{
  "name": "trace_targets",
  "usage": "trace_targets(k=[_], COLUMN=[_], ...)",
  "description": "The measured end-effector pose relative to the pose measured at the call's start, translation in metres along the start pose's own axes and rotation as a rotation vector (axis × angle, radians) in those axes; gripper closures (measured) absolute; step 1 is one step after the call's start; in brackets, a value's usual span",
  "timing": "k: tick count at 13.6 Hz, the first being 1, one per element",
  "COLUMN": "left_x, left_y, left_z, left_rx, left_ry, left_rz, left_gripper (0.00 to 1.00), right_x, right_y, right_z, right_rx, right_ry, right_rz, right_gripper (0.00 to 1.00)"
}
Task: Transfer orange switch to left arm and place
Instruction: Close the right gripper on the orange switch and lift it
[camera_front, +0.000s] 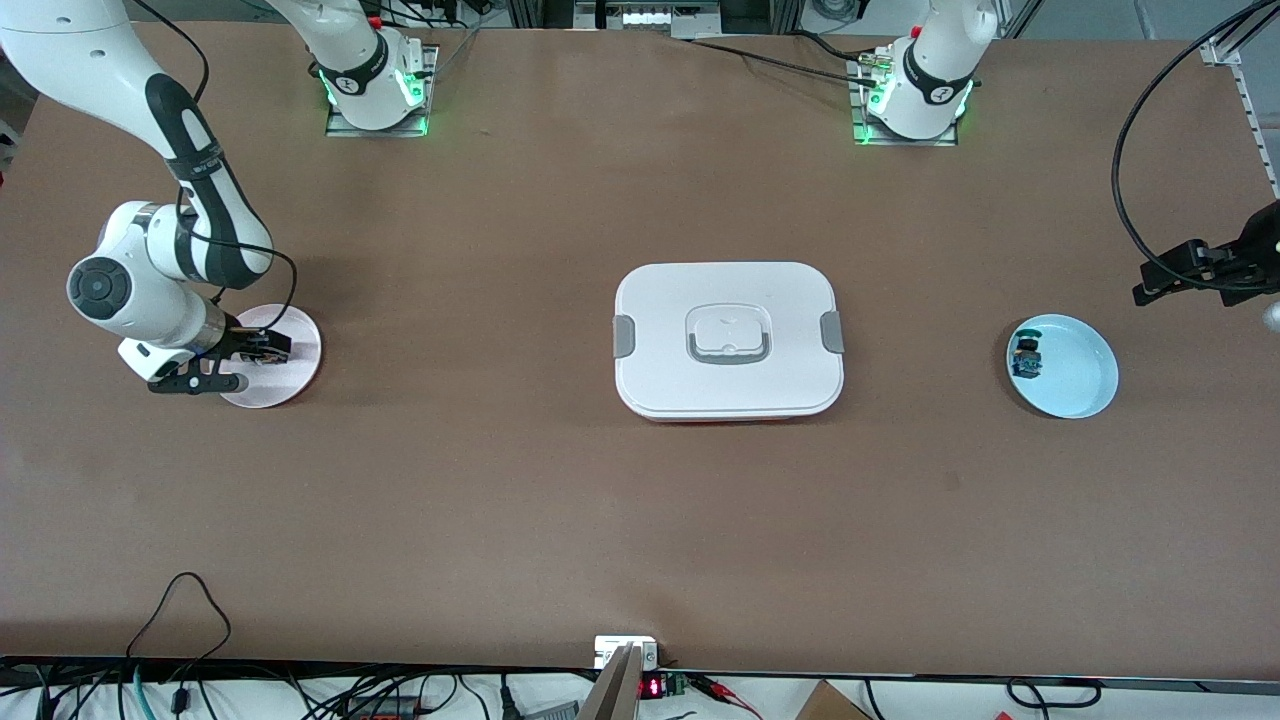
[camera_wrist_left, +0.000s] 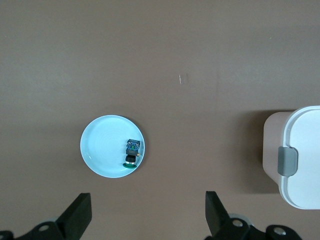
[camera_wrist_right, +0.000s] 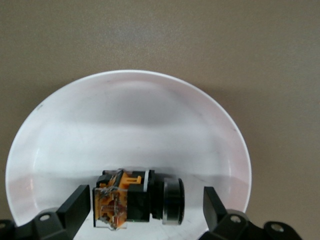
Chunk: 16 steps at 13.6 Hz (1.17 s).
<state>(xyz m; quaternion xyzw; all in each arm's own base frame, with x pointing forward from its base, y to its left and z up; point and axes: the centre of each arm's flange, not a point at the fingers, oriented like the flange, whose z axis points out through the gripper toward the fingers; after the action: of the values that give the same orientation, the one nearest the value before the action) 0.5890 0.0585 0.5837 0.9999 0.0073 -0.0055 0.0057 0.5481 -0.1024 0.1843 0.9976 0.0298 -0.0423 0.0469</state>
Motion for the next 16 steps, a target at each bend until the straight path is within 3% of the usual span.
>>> trace_targets(k=[10,12,16], left_x=[-0.0001,0.0,0.0], left_y=[-0.0034,-0.0034,-0.0035], left_z=[0.0005,0.0006,0.0007], left_rx=[0.0,0.0,0.0], left_ry=[-0.001,-0.001,-0.001], left_rz=[-0.006,-0.006,-0.006], left_gripper=[0.0,0.0,0.0], right_x=[-0.0042,-0.0041,-0.0038], right_y=[-0.002,-0.0024,-0.0027], right_z=[0.0048,0.0046,0.0034], right_rx=[0.001,0.002,0.001], right_ry=[0.006,0.006,0.008], right_rz=[-0.003,-0.004,-0.003], right_gripper=[0.03,0.26,0.28])
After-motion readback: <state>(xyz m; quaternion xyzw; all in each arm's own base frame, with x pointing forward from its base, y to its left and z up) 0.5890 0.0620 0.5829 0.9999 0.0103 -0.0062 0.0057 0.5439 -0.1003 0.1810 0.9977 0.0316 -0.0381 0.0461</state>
